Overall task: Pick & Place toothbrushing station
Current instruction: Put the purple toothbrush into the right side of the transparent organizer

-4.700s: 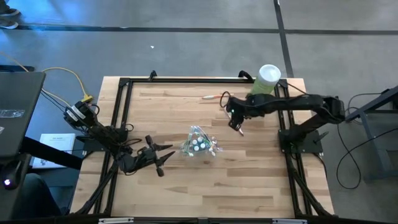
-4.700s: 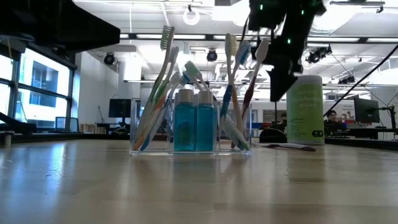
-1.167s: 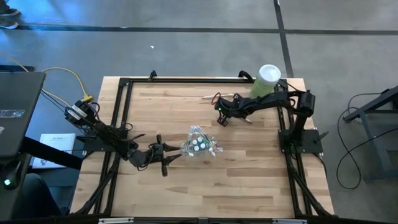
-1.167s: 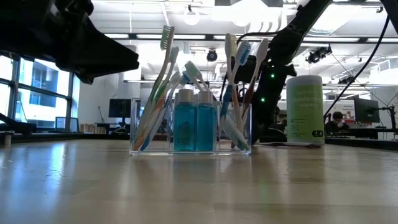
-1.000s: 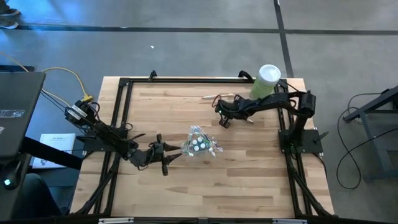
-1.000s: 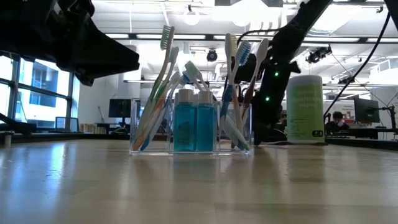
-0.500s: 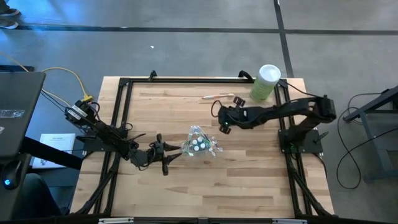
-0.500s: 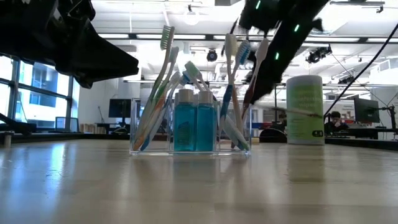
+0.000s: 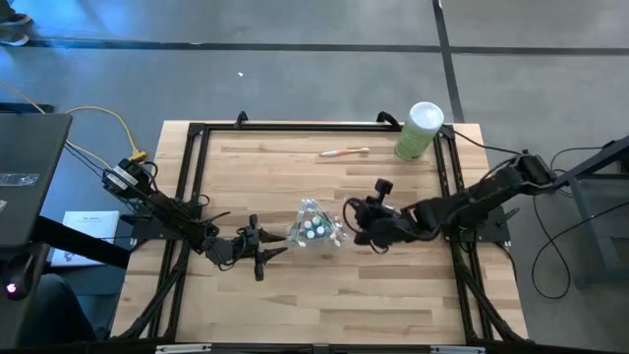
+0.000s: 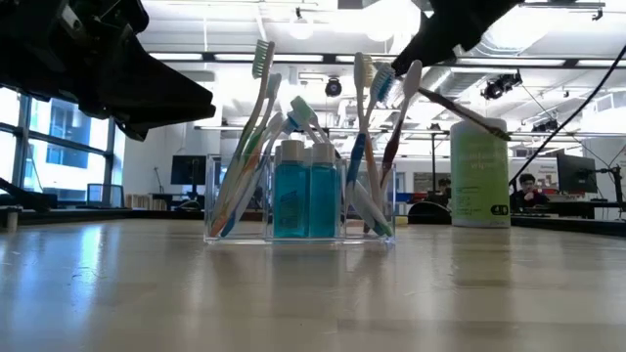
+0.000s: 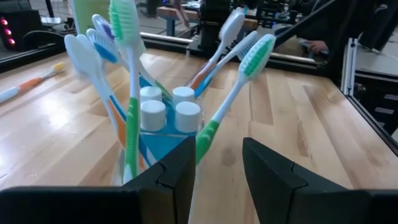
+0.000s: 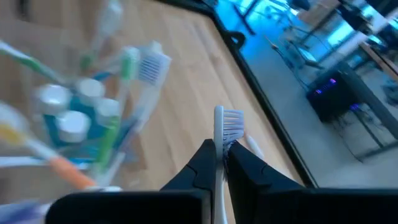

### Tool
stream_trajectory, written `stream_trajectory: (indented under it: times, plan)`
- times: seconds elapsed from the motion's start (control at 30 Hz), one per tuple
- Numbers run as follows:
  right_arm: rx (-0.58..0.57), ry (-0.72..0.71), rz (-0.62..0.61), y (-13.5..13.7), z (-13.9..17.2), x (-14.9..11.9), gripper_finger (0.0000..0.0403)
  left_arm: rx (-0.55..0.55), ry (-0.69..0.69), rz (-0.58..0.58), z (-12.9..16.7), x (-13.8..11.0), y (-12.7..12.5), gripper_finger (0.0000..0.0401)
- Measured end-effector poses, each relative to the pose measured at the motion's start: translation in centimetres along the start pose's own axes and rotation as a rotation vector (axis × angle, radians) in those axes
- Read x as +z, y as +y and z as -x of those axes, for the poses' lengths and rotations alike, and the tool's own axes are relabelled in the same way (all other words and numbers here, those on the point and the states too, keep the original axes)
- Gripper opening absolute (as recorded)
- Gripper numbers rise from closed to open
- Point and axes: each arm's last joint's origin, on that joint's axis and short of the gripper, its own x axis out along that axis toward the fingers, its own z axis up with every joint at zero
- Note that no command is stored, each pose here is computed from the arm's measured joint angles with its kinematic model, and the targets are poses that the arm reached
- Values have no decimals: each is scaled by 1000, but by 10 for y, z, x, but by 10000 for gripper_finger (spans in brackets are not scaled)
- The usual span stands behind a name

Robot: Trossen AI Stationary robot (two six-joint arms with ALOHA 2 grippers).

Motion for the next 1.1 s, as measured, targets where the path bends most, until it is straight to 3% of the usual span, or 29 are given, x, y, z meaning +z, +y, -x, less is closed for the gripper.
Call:
stream_trajectory:
  times: [0.17, 0.33, 0.5, 0.67, 0.87, 1.1]
  plan:
    - [41, -40, 26, 2, 14, 3, 9, 0, -2, 2, 0, 0, 0, 129]
    - [127, -90, 59, -14, 36, 9, 10, 0, -2, 2, 0, 0, 0, 129]
    - [237, -235, -37, -46, 83, 17, 9, -60, 22, 74, 0, -1, -2, 129]
    - [351, -438, -101, -57, 110, 0, 9, -100, 37, 89, 0, -1, -3, 129]
    - [448, -739, -102, -41, 101, -37, 9, -105, 25, 129, 0, 1, -3, 129]
    - [517, -876, -166, -40, 78, -49, 9, -131, -1, 161, 0, 4, -5, 129]
